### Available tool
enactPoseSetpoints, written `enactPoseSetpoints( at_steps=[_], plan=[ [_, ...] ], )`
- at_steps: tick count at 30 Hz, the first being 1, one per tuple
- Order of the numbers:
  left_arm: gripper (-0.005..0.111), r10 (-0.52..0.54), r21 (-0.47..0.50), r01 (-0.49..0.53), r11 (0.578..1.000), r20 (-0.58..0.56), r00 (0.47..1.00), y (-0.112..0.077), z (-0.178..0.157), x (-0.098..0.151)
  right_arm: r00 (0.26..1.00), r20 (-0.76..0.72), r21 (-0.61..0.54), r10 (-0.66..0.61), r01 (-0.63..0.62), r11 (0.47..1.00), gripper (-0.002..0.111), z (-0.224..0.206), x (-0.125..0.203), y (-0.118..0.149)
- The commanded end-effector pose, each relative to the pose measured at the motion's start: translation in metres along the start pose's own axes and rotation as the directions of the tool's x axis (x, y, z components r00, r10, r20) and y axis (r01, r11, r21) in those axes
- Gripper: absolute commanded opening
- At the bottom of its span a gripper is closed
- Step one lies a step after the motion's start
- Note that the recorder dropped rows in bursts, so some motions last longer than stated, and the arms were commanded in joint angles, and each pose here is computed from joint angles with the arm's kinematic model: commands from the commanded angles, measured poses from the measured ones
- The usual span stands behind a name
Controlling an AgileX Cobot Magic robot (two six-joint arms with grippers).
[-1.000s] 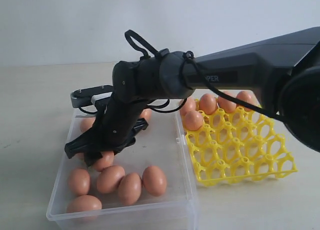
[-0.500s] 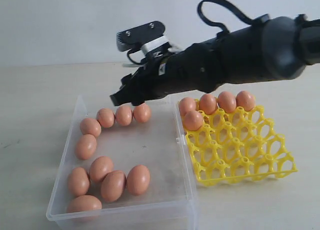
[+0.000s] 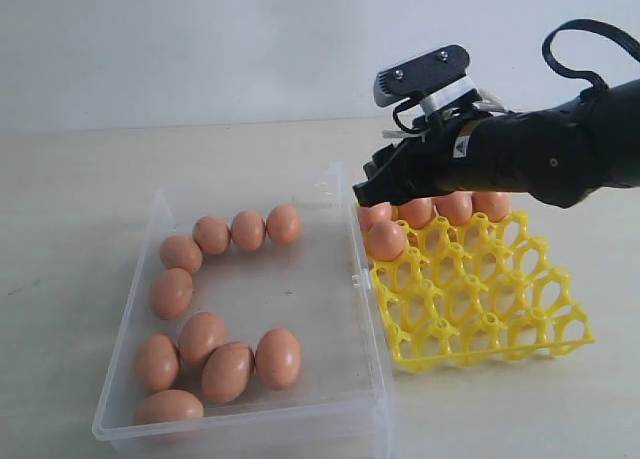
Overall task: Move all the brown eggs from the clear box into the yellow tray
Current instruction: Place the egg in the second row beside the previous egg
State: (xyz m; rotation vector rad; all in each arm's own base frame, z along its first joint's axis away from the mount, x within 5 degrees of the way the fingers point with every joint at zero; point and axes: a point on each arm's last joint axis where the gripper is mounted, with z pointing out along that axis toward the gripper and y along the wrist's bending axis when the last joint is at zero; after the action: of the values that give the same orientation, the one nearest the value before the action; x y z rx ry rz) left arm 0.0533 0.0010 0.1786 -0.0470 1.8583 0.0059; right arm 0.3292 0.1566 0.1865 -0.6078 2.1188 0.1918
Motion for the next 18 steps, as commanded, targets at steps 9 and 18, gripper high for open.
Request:
enactPoseSetpoints(
  at_steps=[9, 18],
  plan=[
    [0.0, -0.003, 0.01, 0.002, 1.0, 0.022, 1.0, -0.001, -0.001, -0.003, 0.998, 0.055, 0.062, -0.016, 0.013, 0.998, 0.0, -0.004, 0.027, -0.024],
    [0.0, -0.003, 0.01, 0.002, 1.0, 0.022, 1.0, -0.001, -0.001, -0.003, 0.999, 0.043, 0.061, -0.001, -0.002, 0.998, 0.0, 0.006, 0.049, -0.021]
  ],
)
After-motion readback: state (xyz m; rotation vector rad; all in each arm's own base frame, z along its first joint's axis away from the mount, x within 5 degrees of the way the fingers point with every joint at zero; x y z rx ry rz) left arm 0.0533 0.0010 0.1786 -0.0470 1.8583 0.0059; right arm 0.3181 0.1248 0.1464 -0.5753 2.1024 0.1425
